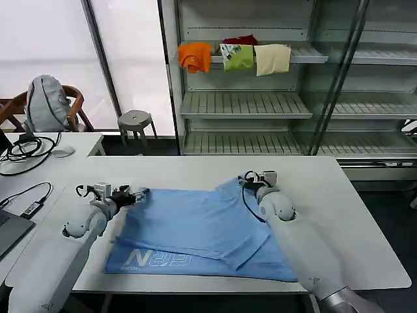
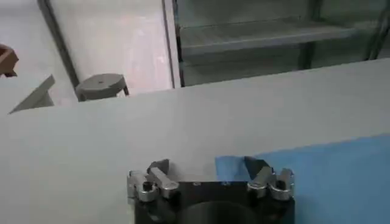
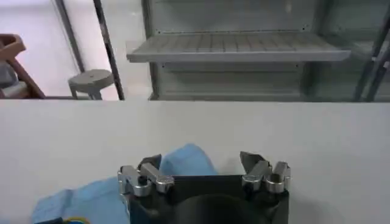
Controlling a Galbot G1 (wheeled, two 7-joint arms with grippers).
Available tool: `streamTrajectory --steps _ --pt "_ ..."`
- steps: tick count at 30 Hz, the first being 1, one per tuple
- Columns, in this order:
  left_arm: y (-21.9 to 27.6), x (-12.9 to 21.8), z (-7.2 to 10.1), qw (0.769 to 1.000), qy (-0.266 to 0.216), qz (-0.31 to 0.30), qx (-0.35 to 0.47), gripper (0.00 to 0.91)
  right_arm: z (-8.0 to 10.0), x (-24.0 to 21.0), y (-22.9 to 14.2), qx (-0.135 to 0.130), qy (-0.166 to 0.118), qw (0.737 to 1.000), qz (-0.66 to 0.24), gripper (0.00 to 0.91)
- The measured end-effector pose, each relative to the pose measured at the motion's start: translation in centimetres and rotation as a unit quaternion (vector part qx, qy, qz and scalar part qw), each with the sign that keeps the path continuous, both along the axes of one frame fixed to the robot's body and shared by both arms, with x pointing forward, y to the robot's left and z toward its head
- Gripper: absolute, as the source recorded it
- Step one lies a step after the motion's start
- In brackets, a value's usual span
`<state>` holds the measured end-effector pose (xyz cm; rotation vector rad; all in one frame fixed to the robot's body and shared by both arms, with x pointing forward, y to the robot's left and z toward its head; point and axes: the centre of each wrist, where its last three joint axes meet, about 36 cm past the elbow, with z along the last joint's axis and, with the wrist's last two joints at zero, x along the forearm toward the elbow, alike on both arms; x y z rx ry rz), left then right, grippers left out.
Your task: Fold and organize the clothes.
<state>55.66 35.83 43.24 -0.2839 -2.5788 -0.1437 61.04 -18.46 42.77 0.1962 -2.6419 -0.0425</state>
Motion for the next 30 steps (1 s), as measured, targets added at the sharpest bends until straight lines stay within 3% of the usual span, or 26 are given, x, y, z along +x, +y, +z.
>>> streamTrajectory --steps 17,24,30 --pt "0.1 -0.6 -0.5 1.000 0.002 -0.009 0.000 0.010 -0.4 0.2 0.7 0.022 0.005 1.000 0.016 0.000" --pt "0.3 -0.7 -0.6 1.000 -0.005 -0.013 -0.002 0.010 -0.6 -0.2 0.8 0.015 -0.002 1.000 0.019 0.000" --pt "1.0 -1.2 -0.2 1.000 -0.016 -0.011 -0.008 0.010 0.3 -0.9 0.2 0.012 -0.008 1.000 0.017 0.000"
